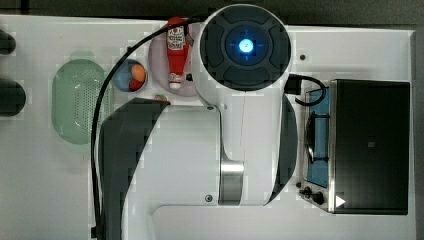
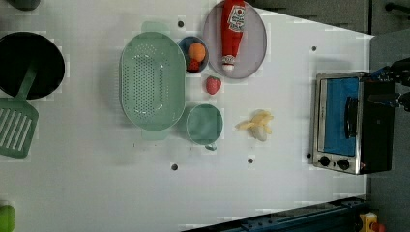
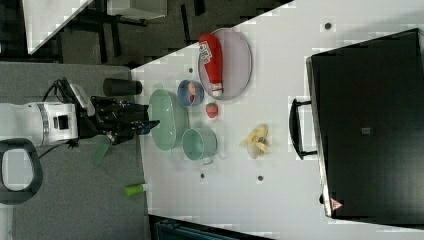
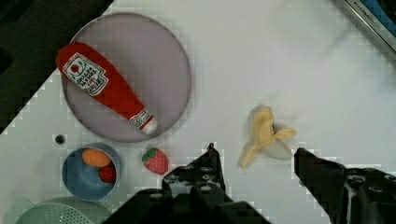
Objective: Pick Banana and place it in mug.
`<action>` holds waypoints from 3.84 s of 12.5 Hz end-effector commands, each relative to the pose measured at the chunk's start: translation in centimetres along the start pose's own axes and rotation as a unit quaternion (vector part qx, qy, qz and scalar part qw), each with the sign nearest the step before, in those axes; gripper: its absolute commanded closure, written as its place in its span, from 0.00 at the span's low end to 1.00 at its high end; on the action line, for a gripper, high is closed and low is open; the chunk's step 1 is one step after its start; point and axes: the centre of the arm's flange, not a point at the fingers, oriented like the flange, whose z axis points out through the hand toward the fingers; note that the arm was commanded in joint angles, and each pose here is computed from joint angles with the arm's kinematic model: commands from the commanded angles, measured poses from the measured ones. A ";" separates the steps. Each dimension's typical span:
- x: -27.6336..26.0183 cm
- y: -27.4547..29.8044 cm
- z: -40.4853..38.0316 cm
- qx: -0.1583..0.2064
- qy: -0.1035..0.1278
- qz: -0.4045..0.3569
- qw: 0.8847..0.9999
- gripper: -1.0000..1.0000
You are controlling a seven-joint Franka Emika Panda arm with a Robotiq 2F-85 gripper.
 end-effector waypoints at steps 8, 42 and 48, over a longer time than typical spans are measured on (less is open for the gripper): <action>-2.2 7.2 3.2 -0.023 -0.030 -0.015 0.999 0.00; -0.3 3.7 23.9 0.010 0.037 -0.365 0.930 0.65; -4.2 1.7 9.5 -0.001 0.003 -0.353 0.936 0.65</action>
